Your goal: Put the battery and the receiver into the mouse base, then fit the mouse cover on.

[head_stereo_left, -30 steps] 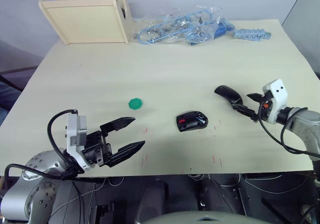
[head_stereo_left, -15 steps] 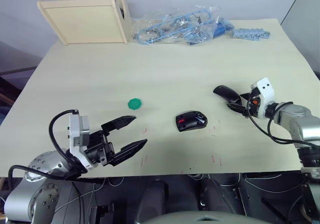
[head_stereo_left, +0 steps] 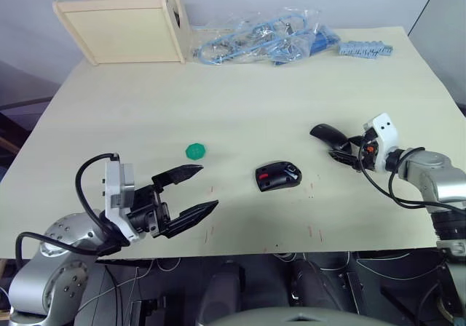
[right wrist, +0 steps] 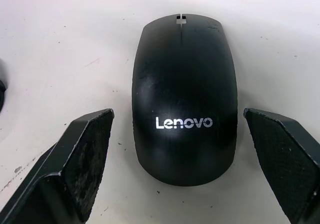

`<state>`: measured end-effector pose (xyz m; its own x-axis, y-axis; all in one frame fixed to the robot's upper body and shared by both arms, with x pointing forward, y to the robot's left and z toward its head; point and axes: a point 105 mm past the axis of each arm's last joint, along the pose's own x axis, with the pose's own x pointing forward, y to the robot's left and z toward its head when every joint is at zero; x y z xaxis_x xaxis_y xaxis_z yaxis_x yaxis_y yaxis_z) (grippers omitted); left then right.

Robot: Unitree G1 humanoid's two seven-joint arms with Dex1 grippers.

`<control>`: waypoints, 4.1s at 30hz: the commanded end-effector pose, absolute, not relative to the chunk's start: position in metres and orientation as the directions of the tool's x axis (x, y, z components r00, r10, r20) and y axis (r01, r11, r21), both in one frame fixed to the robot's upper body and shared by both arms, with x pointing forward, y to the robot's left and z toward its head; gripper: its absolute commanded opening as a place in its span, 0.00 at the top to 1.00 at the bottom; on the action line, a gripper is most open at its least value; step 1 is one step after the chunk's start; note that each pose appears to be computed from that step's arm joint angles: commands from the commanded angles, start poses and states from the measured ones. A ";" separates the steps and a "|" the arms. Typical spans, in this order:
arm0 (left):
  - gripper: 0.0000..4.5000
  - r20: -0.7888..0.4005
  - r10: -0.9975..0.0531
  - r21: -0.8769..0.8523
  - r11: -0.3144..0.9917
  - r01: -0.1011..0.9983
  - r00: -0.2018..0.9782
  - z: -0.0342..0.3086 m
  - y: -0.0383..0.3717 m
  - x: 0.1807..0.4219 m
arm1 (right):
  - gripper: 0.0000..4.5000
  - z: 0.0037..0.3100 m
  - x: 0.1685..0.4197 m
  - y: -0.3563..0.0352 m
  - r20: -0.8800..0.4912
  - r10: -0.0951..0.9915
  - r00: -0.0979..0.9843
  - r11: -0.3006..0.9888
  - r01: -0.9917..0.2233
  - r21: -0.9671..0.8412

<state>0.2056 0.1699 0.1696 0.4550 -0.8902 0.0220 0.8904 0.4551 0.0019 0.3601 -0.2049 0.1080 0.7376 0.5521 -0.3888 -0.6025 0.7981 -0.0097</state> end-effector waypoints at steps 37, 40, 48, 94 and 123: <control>0.00 0.029 -0.902 0.008 0.430 0.903 0.430 0.172 0.166 0.206 | 0.03 0.123 0.364 -0.207 -0.324 0.539 0.777 0.813 -0.581 -0.041; 0.00 0.030 -0.902 0.008 0.430 0.903 0.430 0.171 0.166 0.206 | 0.03 0.122 0.363 -0.207 -0.324 0.541 0.776 0.812 -0.583 -0.042; 0.00 0.031 -0.903 0.006 0.430 0.903 0.429 0.171 0.166 0.206 | 0.03 0.121 0.363 -0.207 -0.320 0.538 0.780 0.814 -0.579 -0.042; 0.00 -0.019 -0.920 -0.001 0.391 0.920 0.391 0.172 0.175 0.210 | 0.37 0.228 0.287 -0.104 -0.580 0.791 0.198 0.075 -0.971 -0.228; 0.00 -0.064 -0.913 0.020 0.403 0.915 0.403 0.176 0.179 0.207 | 0.37 0.172 0.302 -0.091 -0.686 0.725 0.067 -0.034 -0.990 -0.133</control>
<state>0.2113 0.1809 0.1686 0.4189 -0.9056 -0.0668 0.9068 0.4210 -0.0209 0.3014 -0.0919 0.1706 0.0674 0.7243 -0.6862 -0.9935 -0.0145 -0.1129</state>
